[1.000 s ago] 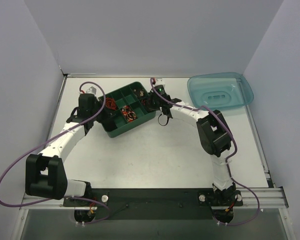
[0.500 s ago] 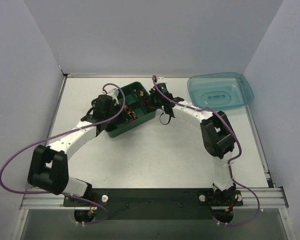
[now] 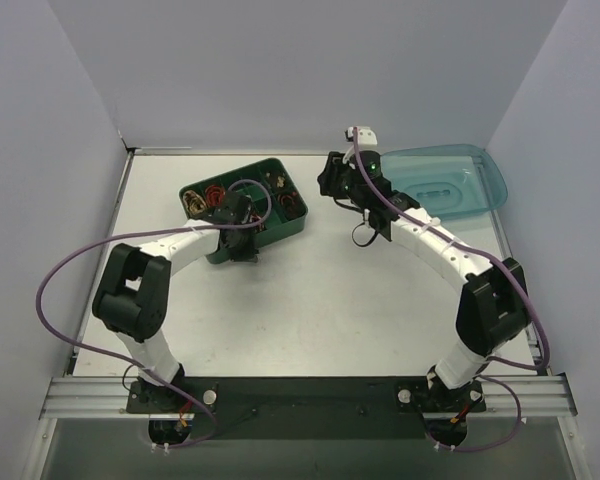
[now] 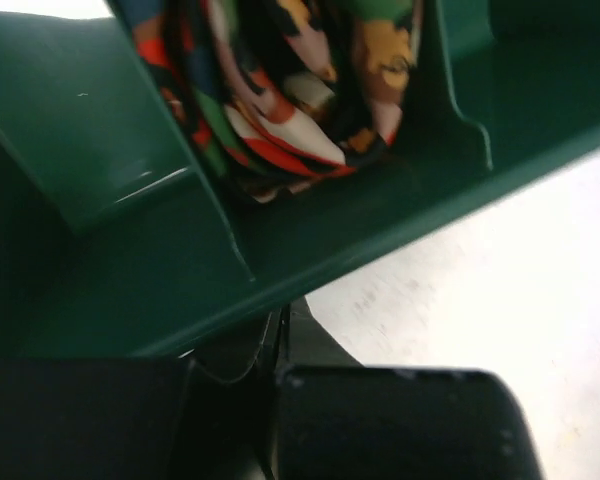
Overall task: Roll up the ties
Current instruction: Move the storage box to the corner of the board, then reset both arms
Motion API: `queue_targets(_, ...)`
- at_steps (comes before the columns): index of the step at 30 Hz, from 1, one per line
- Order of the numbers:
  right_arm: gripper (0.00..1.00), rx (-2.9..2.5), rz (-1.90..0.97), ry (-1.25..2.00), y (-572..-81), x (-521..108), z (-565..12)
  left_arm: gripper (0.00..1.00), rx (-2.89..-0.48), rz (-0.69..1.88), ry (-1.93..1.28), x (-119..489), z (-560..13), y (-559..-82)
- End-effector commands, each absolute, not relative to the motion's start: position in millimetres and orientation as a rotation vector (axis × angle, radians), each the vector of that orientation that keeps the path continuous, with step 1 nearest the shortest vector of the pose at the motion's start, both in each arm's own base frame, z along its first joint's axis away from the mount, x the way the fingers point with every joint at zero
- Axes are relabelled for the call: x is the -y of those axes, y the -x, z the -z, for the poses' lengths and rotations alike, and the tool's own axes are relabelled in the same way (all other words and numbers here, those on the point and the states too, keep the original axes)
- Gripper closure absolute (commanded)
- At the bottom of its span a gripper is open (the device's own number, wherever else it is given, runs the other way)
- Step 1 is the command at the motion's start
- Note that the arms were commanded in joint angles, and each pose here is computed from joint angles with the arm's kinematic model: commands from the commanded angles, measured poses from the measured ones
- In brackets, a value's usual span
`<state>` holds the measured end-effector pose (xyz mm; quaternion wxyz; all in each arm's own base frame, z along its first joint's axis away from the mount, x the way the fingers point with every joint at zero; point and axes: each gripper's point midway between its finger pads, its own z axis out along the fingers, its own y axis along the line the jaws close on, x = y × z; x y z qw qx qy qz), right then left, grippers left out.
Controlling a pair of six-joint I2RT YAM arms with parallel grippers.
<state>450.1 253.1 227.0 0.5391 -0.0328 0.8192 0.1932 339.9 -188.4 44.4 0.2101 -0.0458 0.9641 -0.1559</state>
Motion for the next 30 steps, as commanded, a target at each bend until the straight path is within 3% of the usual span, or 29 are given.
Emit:
queue_targets(1,0.60,-1.886,-0.452,0.088,-442.1,-243.9,-246.7,1.00,-2.634,0.035,0.246,126.2,-48.5,-376.1)
queue_targets(9,0.54,-1.923,-0.433,0.087,-421.8,-228.3,-231.1,1.00,-2.615,-0.299,0.359,65.1,-45.0,-432.0)
queue_targets(13,0.51,-1.932,-0.419,0.086,-413.5,-220.7,-229.2,1.00,-2.567,-0.321,0.396,50.5,-56.4,-459.1)
queue_targets(18,0.44,-1.930,-0.407,0.097,-401.7,-212.3,-234.6,0.95,-2.517,-0.206,0.318,65.5,-79.9,-452.2)
queue_targets(19,0.43,-1.937,-0.400,0.099,-398.7,-209.8,-231.7,0.73,-2.499,-0.150,0.293,73.6,-85.6,-448.8)
queue_targets(22,0.37,-1.920,-0.403,0.095,-392.0,-204.3,-237.7,0.48,-2.380,-0.066,0.241,88.0,-113.2,-430.2)
queue_targets(24,0.33,-1.910,-0.402,0.088,-388.6,-200.2,-241.8,0.45,-2.287,0.009,0.219,94.4,-134.4,-414.6)
queue_targets(26,0.30,-1.896,-0.395,0.079,-385.5,-195.5,-246.2,0.34,-2.216,0.116,0.193,105.3,-148.9,-405.9)
queue_targets(28,0.27,-1.890,-0.394,0.076,-383.0,-192.6,-249.6,0.34,-2.124,0.220,0.197,109.2,-167.7,-391.4)
queue_targets(30,0.26,-1.882,-0.387,0.079,-379.3,-188.8,-254.2,0.24,-2.066,0.296,0.171,113.2,-179.4,-373.5)
